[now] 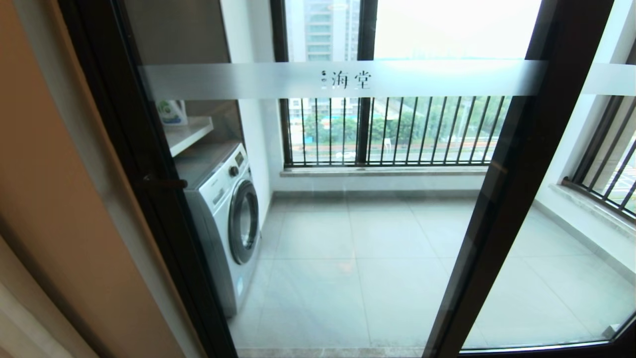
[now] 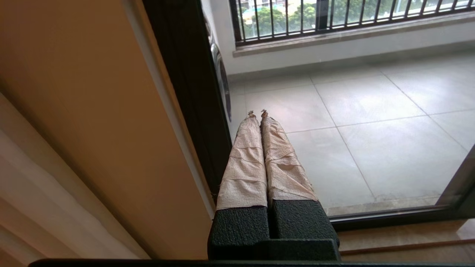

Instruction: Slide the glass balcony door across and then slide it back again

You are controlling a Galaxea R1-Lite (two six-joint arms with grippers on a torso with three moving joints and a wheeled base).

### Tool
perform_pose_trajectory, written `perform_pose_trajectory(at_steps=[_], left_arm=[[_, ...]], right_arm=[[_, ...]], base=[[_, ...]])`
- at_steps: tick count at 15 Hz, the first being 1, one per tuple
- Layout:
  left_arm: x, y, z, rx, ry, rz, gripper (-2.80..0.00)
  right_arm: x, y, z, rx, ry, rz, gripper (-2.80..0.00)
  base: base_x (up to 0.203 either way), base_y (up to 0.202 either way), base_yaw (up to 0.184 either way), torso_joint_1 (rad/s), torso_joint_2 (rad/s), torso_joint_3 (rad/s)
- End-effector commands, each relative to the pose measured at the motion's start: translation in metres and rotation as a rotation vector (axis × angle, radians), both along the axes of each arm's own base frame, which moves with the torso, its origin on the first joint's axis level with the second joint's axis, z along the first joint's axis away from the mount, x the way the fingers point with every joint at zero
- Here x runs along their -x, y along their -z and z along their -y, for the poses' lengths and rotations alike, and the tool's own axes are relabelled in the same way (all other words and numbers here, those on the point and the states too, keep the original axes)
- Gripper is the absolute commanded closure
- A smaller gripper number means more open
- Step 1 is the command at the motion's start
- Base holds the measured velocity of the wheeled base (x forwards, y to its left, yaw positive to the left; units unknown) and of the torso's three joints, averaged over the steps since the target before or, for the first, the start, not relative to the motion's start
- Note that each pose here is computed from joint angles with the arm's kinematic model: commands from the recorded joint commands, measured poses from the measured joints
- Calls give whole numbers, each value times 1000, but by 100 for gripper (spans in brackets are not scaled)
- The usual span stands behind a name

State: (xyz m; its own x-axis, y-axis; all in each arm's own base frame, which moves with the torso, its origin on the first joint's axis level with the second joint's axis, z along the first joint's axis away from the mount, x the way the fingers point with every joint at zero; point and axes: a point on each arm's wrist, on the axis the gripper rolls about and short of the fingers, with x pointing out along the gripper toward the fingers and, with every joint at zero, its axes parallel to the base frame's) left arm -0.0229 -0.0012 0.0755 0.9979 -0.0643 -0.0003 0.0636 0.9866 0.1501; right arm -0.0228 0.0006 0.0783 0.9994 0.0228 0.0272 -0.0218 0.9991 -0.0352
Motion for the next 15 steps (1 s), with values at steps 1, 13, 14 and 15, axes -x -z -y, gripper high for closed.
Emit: perform_pose_trajectory(at_steps=[1, 13, 14, 15], left_arm=[[0, 1, 0, 44, -15, -9, 0], [0, 1, -1, 103, -43, -9, 0], [0, 1, -1, 106, -43, -9, 0], [0, 1, -1, 105, -43, -9, 0]], right_arm=[[-1, 3, 0, 1, 0, -11, 0], [-1, 3, 0, 2, 0, -11, 0], [-1, 3, 0, 2, 0, -12, 0], [-1, 3, 0, 2, 0, -11, 0]], base=[[0, 0, 0, 0, 0, 0], [0, 0, 0, 0, 0, 0], [0, 0, 0, 0, 0, 0], [0, 0, 0, 0, 0, 0]])
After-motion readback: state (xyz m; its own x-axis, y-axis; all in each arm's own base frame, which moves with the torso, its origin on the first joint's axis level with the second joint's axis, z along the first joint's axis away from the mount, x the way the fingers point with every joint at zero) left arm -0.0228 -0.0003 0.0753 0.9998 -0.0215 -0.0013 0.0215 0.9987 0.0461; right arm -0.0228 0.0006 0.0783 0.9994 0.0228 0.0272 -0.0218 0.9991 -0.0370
